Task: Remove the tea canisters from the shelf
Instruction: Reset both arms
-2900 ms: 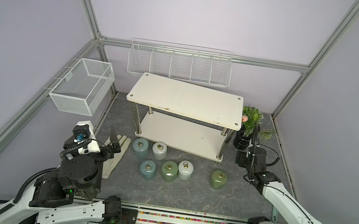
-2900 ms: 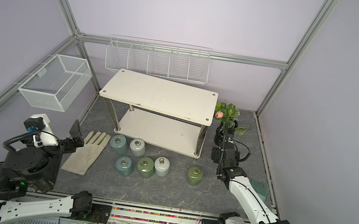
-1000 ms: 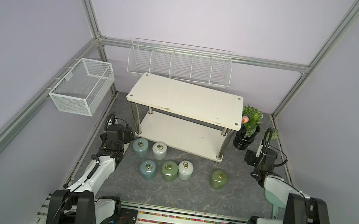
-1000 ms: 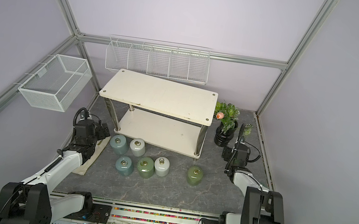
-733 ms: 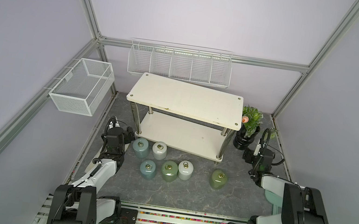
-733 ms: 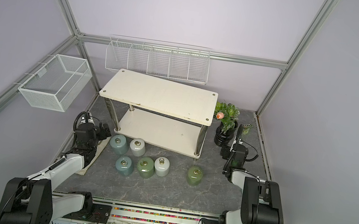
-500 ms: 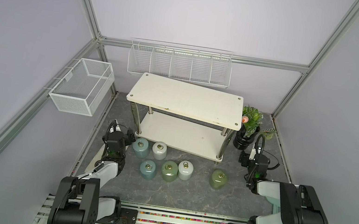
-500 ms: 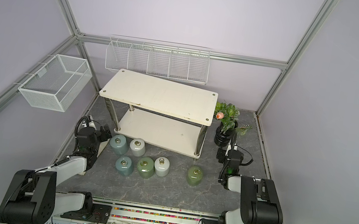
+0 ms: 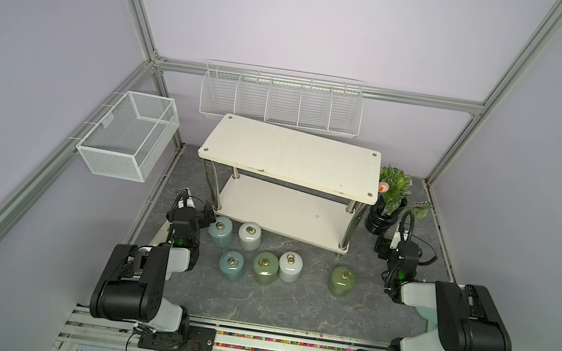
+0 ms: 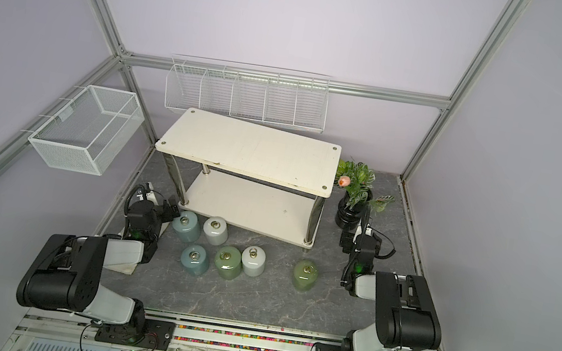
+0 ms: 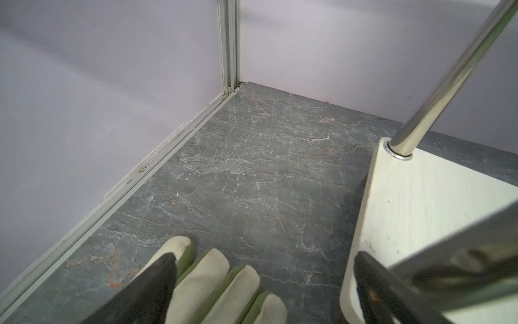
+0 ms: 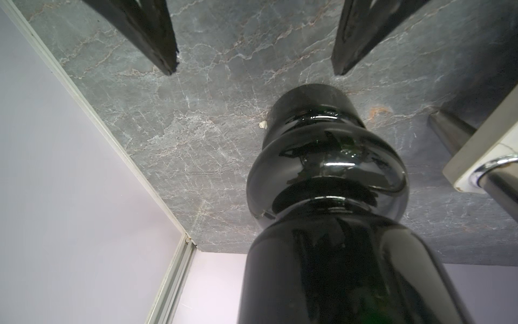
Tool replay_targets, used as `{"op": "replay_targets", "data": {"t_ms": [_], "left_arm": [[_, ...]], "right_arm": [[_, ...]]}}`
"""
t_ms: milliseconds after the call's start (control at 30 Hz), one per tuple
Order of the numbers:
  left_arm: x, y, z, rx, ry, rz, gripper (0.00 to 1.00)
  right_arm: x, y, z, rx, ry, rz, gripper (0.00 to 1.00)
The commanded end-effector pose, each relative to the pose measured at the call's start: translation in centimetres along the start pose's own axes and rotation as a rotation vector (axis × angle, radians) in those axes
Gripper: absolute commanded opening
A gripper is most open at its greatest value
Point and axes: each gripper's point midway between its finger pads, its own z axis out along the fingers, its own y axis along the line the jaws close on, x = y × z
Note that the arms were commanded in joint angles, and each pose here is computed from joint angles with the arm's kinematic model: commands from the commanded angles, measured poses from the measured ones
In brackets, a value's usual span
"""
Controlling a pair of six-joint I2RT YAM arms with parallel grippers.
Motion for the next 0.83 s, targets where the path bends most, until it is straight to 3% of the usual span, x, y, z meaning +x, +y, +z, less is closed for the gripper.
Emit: {"op": "replay_targets", "data": {"t_ms": [0,433,800], "left_arm": [[-0.52,-0.79,0.32,0.024,-0.015,0.038,1.00],[-0.79,-0.05,-0.55,-0.020,-0.064,0.023,1.00],[-0.72,-0.72,0.43,-0.039,-0.017,0.057,1.00]], "right_arm": [[-0.88,-0.23,0.06,0.007,-0.031,0.007,0.89],[-0.91,-0.23,0.05,0.007,-0.031,0.007,0.89],[-0.92,-0.18,0.11,0.004,-0.029,0.007,0.89]]}}
